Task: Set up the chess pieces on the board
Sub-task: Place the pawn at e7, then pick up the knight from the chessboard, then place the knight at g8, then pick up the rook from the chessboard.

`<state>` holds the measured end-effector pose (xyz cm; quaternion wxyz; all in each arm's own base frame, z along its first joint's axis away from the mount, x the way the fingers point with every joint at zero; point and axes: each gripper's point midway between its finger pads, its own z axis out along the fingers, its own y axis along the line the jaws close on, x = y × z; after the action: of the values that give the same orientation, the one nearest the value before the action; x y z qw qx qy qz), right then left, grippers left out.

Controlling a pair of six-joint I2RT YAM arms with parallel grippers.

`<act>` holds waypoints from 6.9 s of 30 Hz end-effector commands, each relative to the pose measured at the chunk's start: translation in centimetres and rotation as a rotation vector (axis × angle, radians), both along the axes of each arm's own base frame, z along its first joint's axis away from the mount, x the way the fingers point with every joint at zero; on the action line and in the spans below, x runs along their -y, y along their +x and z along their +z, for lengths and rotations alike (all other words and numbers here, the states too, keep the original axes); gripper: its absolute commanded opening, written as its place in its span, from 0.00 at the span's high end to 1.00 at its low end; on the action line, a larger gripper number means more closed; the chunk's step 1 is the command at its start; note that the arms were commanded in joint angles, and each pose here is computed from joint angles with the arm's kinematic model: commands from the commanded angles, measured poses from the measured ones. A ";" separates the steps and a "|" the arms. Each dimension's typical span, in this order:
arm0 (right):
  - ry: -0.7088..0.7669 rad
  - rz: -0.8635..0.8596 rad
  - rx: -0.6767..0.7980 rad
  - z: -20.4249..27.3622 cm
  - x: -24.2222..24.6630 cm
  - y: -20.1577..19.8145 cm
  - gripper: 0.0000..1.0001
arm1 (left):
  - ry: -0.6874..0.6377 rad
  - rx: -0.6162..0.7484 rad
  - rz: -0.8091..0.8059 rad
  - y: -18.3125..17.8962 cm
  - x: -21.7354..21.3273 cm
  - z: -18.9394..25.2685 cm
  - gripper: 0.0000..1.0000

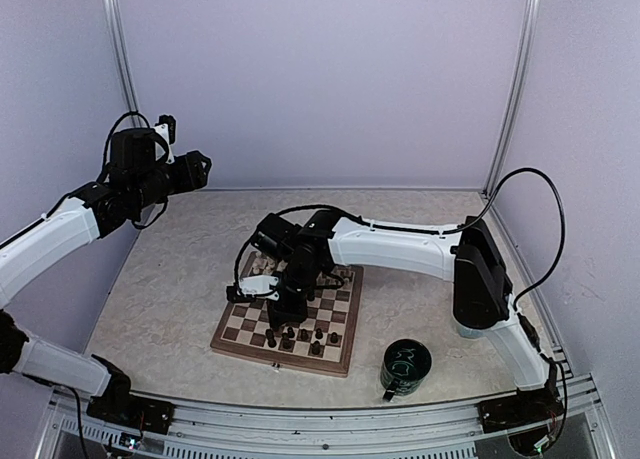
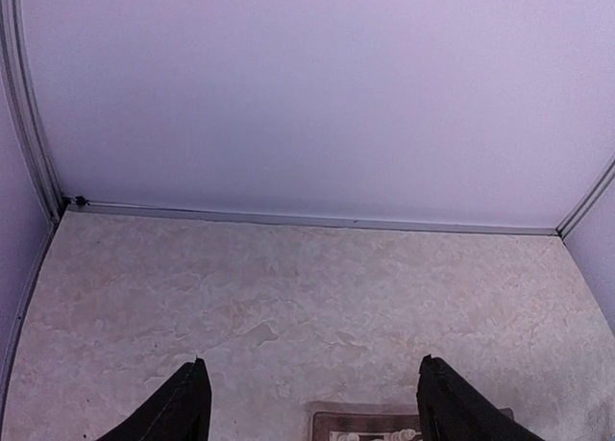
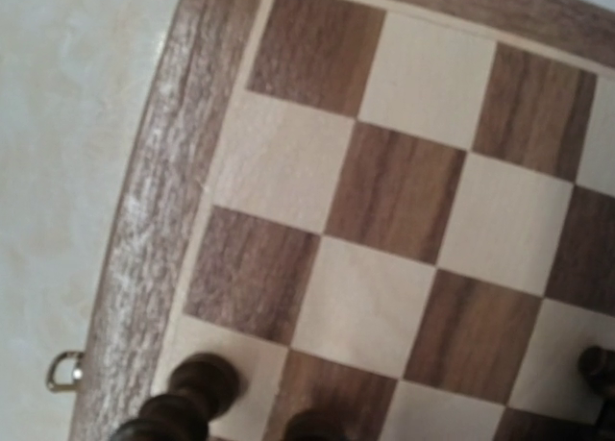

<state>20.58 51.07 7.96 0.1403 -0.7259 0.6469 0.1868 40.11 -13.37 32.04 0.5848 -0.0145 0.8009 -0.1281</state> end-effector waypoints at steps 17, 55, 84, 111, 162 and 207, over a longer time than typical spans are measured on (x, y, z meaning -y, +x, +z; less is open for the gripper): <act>-0.044 0.007 -0.003 -2.3 0.0 -0.5 0.89 | -0.015 0.024 -0.026 -0.4 0.6 0.6 0.27; 0.258 -0.416 0.154 10.9 19.1 12.6 0.75 | 0.320 -0.343 -0.487 -5.7 15.8 -9.6 0.47; 0.378 -0.603 0.142 7.6 27.5 15.2 0.72 | 0.683 -0.600 -0.782 -9.3 24.3 -23.7 0.48; 0.355 -0.600 0.115 6.4 27.3 15.3 0.72 | 0.682 -0.654 -0.841 -11.2 25.6 -24.1 1.00; 0.332 -0.593 0.093 5.2 27.4 15.1 0.72 | 0.473 -0.870 -0.424 -19.5 11.1 -25.0 0.98; 0.317 -0.589 0.066 4.1 27.3 15.0 0.71 | 0.578 -0.669 -0.474 -9.6 21.1 -22.9 0.59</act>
<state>36.01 23.59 12.87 0.3335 -0.4776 0.7861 0.2068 29.10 -33.72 8.18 0.2132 0.2886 0.9332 -0.0207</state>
